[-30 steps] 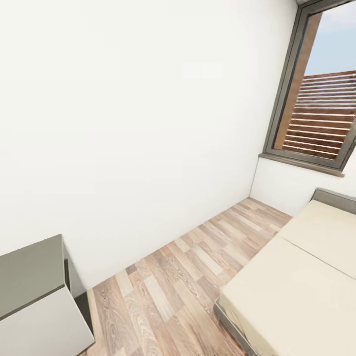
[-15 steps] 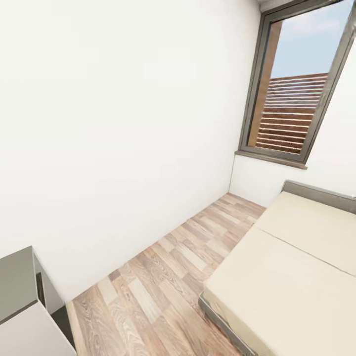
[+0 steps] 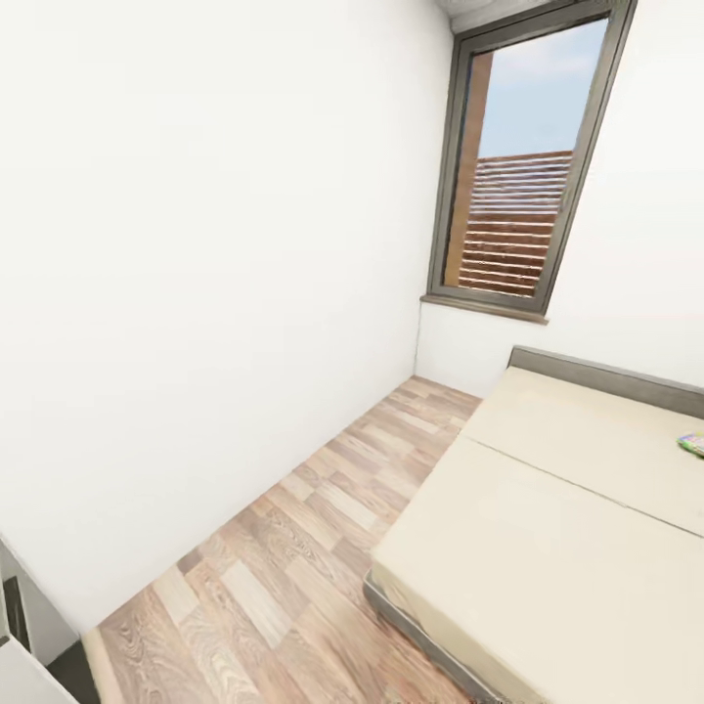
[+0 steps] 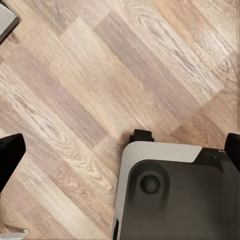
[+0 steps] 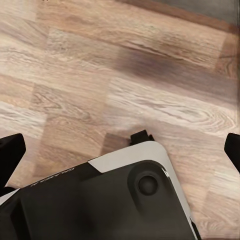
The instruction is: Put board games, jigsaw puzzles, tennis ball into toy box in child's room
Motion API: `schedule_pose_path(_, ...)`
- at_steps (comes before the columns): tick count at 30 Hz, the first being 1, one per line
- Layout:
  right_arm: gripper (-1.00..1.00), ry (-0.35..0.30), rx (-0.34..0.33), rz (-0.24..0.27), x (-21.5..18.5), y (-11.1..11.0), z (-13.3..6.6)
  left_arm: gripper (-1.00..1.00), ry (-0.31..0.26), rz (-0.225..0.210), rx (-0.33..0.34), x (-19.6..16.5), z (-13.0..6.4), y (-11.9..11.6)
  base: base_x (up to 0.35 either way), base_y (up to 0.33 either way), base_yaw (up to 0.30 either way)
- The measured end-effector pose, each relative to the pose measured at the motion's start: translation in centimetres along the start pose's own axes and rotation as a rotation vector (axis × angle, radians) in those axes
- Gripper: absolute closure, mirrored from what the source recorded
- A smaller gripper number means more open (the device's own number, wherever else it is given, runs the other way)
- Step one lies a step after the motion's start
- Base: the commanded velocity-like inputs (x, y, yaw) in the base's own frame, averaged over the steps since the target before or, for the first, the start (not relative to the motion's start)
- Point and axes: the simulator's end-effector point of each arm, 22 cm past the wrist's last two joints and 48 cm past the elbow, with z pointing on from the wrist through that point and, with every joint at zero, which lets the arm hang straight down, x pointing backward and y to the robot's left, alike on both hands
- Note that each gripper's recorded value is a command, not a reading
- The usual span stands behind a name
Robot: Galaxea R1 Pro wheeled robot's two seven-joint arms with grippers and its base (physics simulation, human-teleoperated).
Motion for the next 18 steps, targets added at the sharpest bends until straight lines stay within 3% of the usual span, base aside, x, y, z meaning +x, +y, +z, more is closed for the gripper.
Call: schedule_pose_path(18, -1.0, 0.001, 0.001, 0.0, 0.1, -0.05, -0.01, -1.0, -0.02, -0.006, 0.002, -0.42, -0.01, -0.18, 0.0, 0.0, -0.279)
